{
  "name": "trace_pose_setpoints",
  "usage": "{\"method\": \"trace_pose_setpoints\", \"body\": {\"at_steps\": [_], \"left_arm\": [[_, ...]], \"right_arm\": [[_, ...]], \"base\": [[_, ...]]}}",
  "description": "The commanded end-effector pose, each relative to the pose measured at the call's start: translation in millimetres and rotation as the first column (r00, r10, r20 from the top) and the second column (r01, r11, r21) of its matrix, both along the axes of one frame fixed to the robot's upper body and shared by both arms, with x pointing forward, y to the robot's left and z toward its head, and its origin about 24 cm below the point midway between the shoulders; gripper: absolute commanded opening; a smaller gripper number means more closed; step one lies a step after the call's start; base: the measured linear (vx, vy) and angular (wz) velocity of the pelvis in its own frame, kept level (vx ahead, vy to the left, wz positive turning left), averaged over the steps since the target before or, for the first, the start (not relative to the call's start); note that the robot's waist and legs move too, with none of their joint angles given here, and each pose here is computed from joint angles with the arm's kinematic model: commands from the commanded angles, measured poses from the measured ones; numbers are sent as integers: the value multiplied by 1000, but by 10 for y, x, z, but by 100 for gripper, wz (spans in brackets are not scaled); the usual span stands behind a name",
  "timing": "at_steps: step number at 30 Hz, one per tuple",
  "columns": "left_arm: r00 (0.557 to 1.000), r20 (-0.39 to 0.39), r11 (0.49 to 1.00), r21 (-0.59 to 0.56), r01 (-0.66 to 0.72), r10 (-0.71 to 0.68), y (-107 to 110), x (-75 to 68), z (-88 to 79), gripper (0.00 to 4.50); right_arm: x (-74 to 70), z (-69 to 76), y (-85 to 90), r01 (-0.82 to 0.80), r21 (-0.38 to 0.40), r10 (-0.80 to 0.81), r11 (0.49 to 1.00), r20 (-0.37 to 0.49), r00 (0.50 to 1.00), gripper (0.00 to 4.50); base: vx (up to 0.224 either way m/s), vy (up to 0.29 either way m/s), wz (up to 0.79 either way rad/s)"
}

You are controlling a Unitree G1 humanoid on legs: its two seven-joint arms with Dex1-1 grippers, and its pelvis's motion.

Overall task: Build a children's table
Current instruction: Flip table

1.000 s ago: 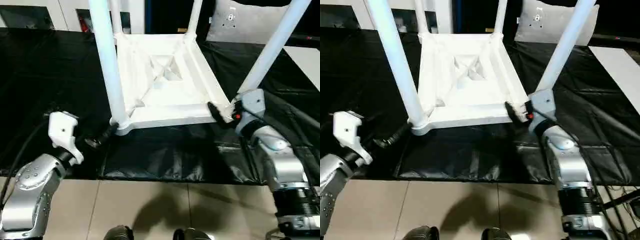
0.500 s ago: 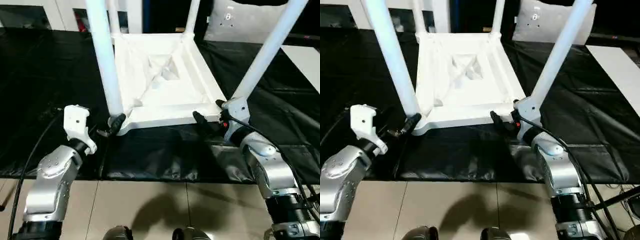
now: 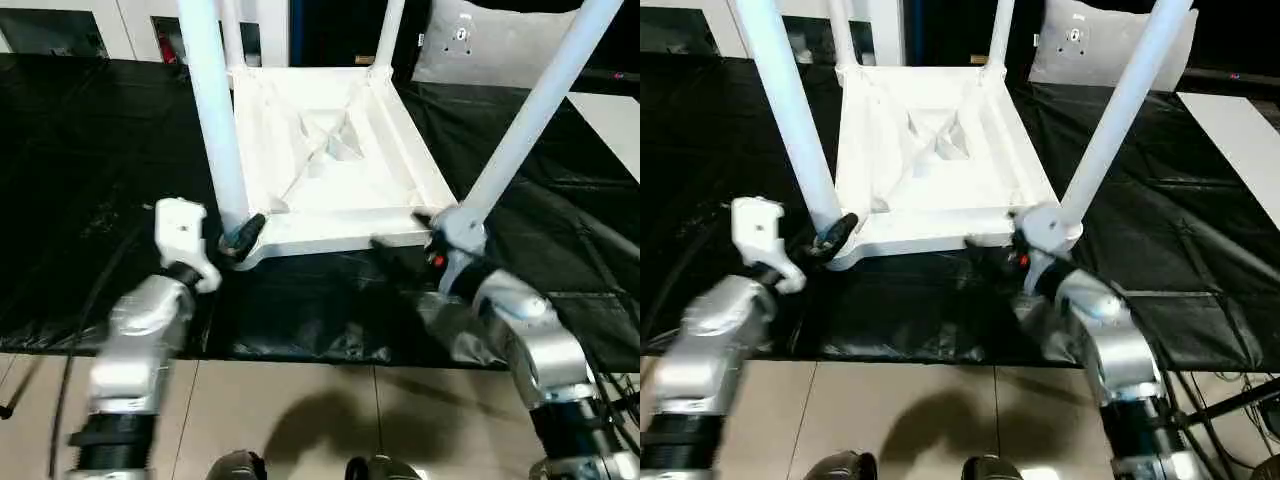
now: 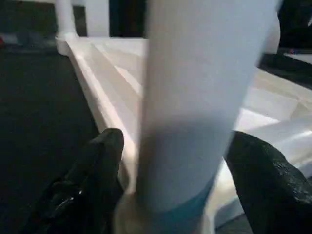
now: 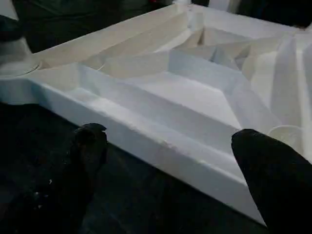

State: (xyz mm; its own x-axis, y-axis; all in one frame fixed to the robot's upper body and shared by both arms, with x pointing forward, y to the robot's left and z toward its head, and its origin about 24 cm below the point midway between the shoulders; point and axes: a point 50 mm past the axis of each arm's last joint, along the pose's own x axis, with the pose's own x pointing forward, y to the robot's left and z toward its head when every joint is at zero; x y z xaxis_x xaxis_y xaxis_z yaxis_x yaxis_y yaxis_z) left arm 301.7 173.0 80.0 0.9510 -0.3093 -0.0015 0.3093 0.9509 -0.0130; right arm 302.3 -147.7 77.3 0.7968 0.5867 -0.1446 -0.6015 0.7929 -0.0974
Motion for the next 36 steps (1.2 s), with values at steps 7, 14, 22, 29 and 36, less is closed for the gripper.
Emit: {"method": "trace_pose_setpoints", "body": {"at_steps": [7, 14, 22, 29, 36], "left_arm": [[1000, 20, 1000, 10, -16, 16, -45, 32, 4, 281], [999, 21, 999, 2, -44, 44, -41, 35, -9, 219], [999, 16, 999, -10, -45, 45, -58, 26, -24, 205], [999, -8, 998, -45, -54, 54, -106, 23, -49, 204], [997, -26, 992, -105, -74, 71, -123, 28, -45, 204]], "right_arm": [[-19, 56, -19, -8, -1, 8, 1000, 12, 1000, 450], [-32, 45, -17, -10, -1, 10, 1000, 8, 1000, 450], [-47, 33, -10, -14, -3, 14, 1000, 2, 1000, 450], [-59, 27, -9, -20, -6, 20, 1000, -1, 1000, 450], [-66, 21, -9, -20, -8, 20, 1000, -3, 1000, 450]], "base": [[0, 0, 0], [0, 0, 0], [0, 0, 0], [0, 0, 0], [0, 0, 0]]}}
